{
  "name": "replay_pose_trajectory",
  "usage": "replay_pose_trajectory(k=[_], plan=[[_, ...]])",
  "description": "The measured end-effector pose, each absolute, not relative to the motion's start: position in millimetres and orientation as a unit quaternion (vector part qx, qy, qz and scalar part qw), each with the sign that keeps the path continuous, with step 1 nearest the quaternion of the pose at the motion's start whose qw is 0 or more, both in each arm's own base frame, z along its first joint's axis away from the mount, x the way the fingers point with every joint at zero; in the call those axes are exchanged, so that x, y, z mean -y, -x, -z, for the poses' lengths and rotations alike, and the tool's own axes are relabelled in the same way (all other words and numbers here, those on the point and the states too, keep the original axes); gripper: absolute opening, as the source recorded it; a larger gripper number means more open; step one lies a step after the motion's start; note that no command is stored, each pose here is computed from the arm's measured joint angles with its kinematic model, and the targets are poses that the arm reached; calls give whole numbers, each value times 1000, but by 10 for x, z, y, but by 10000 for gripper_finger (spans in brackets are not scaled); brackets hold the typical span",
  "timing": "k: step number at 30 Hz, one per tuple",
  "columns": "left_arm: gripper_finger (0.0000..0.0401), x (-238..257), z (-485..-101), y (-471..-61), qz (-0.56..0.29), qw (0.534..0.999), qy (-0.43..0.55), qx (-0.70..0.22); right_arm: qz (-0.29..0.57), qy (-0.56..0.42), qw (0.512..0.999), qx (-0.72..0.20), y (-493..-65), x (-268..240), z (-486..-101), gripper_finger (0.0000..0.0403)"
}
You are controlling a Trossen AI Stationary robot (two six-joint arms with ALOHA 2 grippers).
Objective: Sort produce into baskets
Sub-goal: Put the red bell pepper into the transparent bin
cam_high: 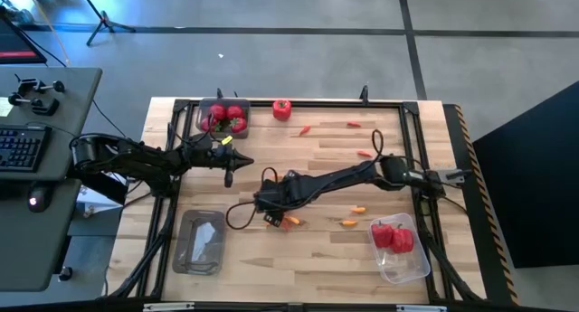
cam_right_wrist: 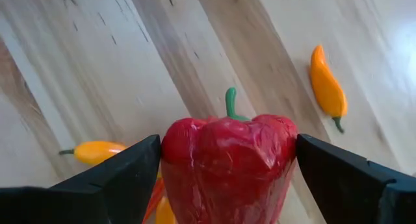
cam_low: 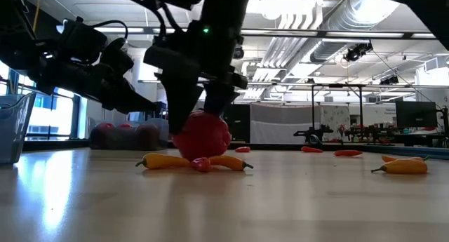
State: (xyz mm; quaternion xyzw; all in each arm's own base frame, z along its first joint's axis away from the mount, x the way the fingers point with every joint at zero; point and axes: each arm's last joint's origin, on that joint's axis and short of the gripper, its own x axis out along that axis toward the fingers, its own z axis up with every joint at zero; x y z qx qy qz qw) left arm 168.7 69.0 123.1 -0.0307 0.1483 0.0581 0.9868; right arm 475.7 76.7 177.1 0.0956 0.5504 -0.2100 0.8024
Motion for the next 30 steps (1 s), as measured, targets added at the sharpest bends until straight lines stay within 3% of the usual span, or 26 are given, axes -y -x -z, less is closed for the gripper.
replay_pose_trajectory(k=[6,13,16,23,30], plan=[[0,-689,-1230,-1687,-56,987,31,-149,214,-97,782,-577,-4800,-740,-1667,335],[0,-687,-1230,-1688,-54,987,31,-149,202,-129,759,-605,-4762,-658,-1654,251],[0,-687,-1230,-1688,-53,987,31,-148,201,-132,760,-604,-4769,-639,-1716,250],[0,-686,-1224,-1687,-53,986,32,-152,199,-172,765,-588,-4643,-728,-2393,250],[0,-684,-1209,-1682,-53,985,35,-159,283,-225,694,-623,-4029,-1271,-2893,250]])
